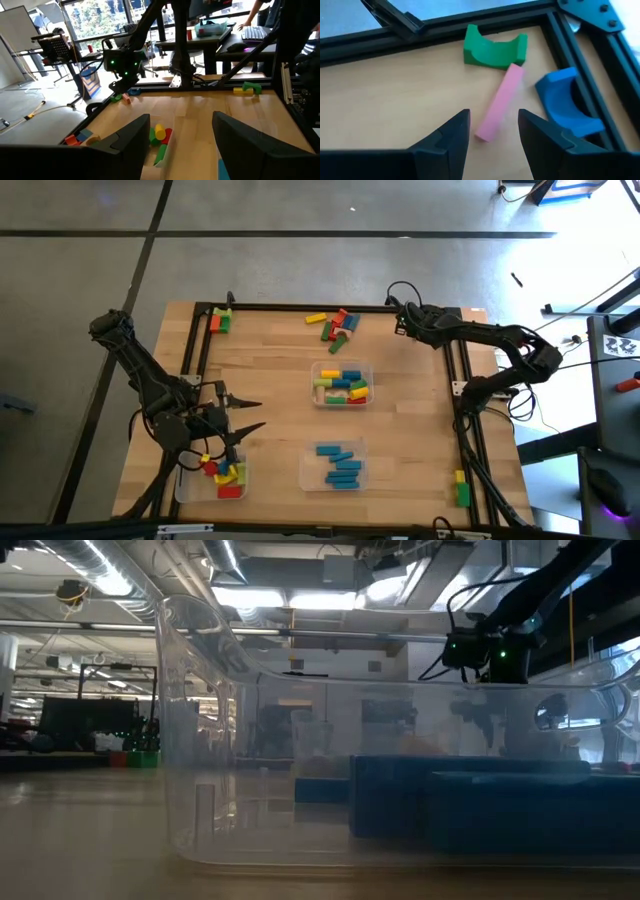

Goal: Sort blocks by size
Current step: Put the pink rectangular block into the bottom right transparent bin

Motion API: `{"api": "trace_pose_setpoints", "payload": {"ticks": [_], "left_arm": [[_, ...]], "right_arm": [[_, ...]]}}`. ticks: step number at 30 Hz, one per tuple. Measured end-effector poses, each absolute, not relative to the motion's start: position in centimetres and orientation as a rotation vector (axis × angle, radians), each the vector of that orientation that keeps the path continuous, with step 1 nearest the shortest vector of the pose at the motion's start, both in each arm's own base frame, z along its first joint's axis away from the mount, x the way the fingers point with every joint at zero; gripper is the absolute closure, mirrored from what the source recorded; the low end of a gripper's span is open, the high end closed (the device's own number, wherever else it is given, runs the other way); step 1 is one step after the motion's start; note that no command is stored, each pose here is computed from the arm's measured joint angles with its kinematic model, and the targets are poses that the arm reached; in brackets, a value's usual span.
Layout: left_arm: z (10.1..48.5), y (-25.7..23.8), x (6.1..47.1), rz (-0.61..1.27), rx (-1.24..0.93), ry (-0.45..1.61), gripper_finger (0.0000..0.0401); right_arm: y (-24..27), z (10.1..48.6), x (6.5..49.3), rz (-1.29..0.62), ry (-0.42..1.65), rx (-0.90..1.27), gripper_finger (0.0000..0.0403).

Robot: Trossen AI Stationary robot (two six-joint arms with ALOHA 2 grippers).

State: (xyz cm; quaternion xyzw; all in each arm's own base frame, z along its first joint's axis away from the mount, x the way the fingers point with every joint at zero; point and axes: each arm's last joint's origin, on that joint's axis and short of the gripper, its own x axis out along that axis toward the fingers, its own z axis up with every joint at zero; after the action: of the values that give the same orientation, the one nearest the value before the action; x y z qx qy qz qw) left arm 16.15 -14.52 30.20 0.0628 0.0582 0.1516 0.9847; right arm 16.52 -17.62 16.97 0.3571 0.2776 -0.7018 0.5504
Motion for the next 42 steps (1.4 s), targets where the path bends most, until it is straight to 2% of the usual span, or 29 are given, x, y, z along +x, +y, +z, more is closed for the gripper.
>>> {"api": "trace_pose_setpoints", "payload": {"ticks": [26,30,37,42], "left_arm": [[30.2,-14.5,16.1,0.303,0.152,0.121,0.0191],[30.2,-14.5,16.1,0.303,0.152,0.121,0.0191],[30.2,-14.5,16.1,0.303,0.159,0.122,0.0191],[30.2,-14.5,16.1,0.302,0.173,0.124,0.0191]], "right_arm": [[-18.9,11.6,17.6,-1.744,0.825,0.768,0.0237],[-18.9,11.5,17.7,-1.732,0.835,0.768,0.0262],[-18.9,11.4,17.7,-1.705,0.879,0.737,0.0345],[-18.8,11.4,17.7,-1.671,0.934,0.692,0.0348]]}}
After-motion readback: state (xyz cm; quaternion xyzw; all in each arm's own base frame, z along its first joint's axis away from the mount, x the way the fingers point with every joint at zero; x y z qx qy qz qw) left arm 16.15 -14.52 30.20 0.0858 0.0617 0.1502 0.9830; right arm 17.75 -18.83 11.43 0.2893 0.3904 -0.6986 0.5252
